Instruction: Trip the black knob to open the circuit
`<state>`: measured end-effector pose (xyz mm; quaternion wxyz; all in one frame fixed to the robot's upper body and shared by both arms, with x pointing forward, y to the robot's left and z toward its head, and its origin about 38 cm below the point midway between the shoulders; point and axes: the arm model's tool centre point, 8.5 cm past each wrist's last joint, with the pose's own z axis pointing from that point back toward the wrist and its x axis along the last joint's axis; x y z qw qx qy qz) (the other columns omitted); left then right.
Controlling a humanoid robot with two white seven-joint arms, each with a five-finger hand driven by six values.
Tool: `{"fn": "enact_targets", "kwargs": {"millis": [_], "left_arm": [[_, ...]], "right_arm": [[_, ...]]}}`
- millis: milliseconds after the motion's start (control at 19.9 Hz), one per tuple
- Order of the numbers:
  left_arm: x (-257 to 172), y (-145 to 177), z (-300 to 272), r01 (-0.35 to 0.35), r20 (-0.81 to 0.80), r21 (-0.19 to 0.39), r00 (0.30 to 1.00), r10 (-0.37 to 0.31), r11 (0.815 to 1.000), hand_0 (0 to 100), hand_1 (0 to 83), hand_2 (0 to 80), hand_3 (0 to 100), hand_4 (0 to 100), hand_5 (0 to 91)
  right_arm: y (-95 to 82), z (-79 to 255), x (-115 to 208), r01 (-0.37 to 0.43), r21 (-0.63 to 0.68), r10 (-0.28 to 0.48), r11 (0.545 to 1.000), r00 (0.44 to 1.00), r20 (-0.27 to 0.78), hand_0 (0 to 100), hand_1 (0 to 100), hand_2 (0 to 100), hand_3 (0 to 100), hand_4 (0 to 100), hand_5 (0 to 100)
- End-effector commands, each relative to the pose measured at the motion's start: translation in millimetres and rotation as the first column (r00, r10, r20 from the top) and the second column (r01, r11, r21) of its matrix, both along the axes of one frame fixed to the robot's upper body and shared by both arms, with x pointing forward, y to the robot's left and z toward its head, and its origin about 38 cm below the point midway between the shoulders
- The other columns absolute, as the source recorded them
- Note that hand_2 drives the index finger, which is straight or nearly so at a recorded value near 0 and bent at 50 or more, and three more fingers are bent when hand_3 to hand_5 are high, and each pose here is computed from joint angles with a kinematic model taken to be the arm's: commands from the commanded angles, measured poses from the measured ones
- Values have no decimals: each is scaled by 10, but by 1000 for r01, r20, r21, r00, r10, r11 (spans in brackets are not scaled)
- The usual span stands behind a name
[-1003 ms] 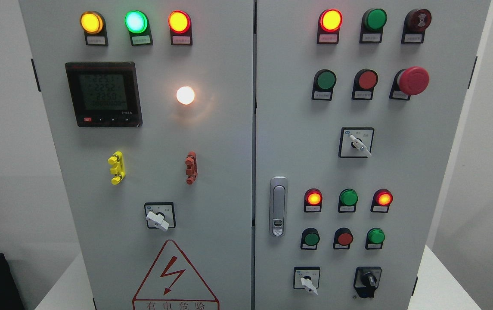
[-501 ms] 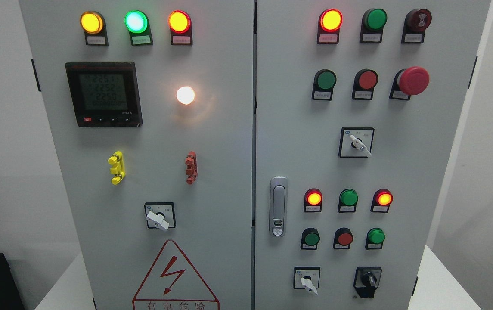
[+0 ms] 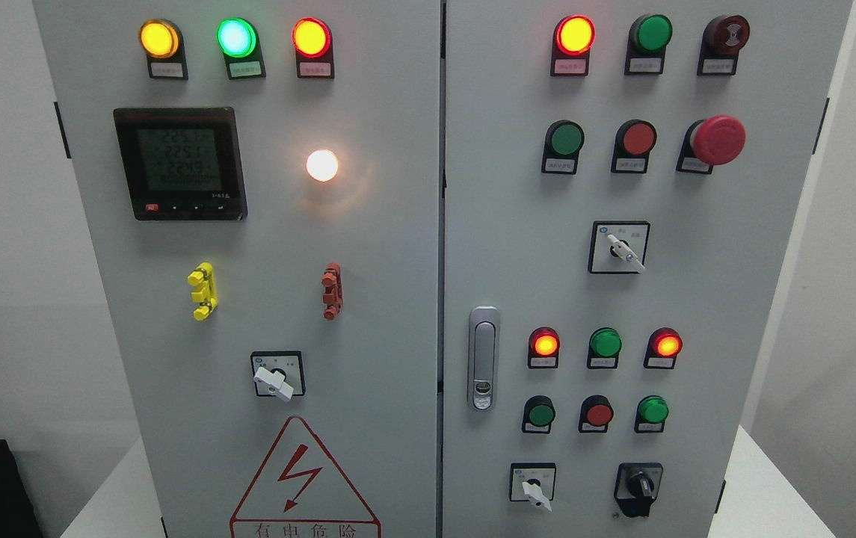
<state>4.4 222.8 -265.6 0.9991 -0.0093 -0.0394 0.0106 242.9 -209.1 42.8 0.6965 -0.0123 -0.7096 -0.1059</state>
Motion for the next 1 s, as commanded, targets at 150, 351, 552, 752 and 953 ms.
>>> {"fn": "enact_targets", "kwargs": {"millis": [150,351,552,752,953], "left_arm": [[19,-9,0,-3,5,-1,1000,3,1000,120,389,0,0,0,0],[19,1,0,-3,5,0,1000,3,1000,120,389,0,0,0,0],[19,-9,0,-3,5,-1,1000,3,1000,120,389,0,0,0,0],[19,-9,0,-3,5,-1,1000,3,1000,120,389,0,0,0,0],[19,1,0,-3,5,0,1000,3,1000,120,389,0,0,0,0]], "right_arm": [[13,264,198,-4,7,3,1000,998,70,0,62,0,1000,984,943],[19,356,281,-11,4,10,1000,997,78,0,59,0,1000,997,952],[13,435,329,-15,0,15,1000,996,93,0,54,0,1000,1000,960],[13,509,386,-21,-3,21,1000,994,104,0,48,0,1000,1000,962],[11,569,468,-28,-10,29,1000,993,111,0,43,0,1000,1000,964]]}}
